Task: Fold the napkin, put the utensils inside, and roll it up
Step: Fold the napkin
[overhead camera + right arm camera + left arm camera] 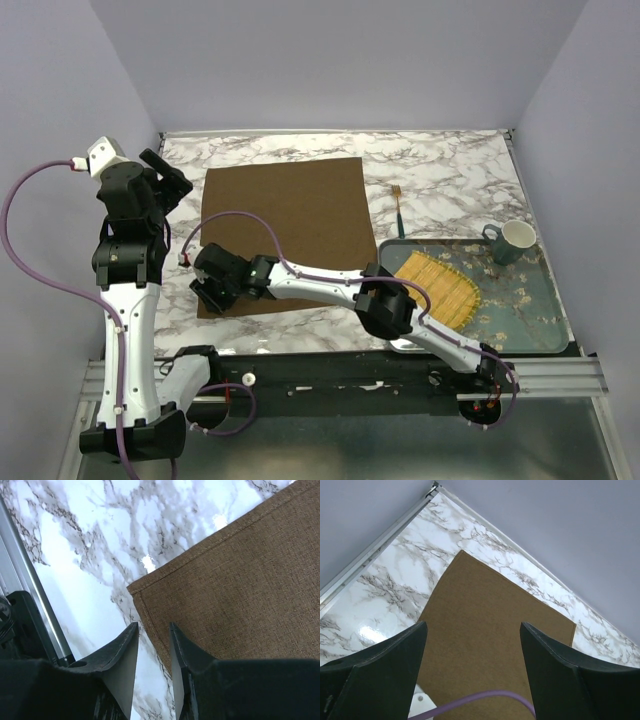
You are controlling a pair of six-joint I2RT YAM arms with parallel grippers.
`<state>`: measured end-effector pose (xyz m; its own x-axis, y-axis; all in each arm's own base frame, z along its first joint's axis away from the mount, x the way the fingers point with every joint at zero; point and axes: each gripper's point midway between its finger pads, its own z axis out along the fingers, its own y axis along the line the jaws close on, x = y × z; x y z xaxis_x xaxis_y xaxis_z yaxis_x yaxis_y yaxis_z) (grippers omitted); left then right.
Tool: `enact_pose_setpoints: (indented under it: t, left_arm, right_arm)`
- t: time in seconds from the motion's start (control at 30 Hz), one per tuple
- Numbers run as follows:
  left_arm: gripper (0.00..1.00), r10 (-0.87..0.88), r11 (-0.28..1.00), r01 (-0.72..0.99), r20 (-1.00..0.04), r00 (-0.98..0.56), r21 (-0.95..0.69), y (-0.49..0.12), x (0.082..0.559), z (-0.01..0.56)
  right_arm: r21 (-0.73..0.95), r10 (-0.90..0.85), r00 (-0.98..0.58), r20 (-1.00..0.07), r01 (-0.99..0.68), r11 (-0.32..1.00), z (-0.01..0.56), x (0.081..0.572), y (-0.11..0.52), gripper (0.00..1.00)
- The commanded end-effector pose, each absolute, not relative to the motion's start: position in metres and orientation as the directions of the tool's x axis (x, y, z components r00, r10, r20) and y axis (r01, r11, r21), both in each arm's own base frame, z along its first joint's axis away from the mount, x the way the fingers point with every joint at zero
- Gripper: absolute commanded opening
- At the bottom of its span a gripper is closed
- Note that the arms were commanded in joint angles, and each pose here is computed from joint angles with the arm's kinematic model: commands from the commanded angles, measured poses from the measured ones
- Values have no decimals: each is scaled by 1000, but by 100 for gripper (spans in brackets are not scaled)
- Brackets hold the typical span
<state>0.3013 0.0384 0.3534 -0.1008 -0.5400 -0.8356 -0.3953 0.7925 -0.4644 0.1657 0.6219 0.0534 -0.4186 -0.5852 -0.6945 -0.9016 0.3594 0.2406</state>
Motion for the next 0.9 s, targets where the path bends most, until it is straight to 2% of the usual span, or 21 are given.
enact_pose_setpoints:
  t: [0.0,0.1,0.23,0.4,0.5,0.53,0.63,0.67,0.77,0.87]
  left_arm:
    - [84,-523,798,-411,-845,-111,-440,42,302,350]
    - [84,-526,799,-407,-842,-117,-443,40,304,349]
    - [84,-531,797,-402,-840,-111,-450,40,304,351]
    - [85,-531,796,-399,-841,-103,-454,41,302,354]
    - [85,-530,797,-395,-842,-98,-456,40,301,356]
    - [85,-530,797,-394,-843,-96,-457,40,301,357]
    - [85,-534,795,-394,-840,-96,-461,40,301,357]
    - [85,-536,794,-394,-839,-95,-462,40,301,356]
    - [85,-538,791,-400,-837,-97,-463,41,300,353]
    - [85,-532,793,-406,-841,-99,-454,42,301,351]
  right_arm:
    - [166,-662,-327,-674,-941,297,35,150,619,39]
    - [130,-695,-289,-658,-953,273,24,144,615,44]
    - [95,-723,-257,-641,-961,258,11,145,612,60]
    - [11,-765,-196,-613,-971,241,-9,147,608,62]
    - [-93,-800,-162,-578,-961,262,-26,156,598,57]
    - [-97,-814,-160,-559,-962,256,-34,155,594,50]
    - [-134,-823,-171,-542,-949,285,-38,161,588,37]
    - [-148,-820,-174,-545,-943,298,-35,165,587,32]
    - [-142,-799,-183,-573,-938,316,-17,168,591,24]
    - [-32,-715,-251,-653,-933,357,32,170,603,15]
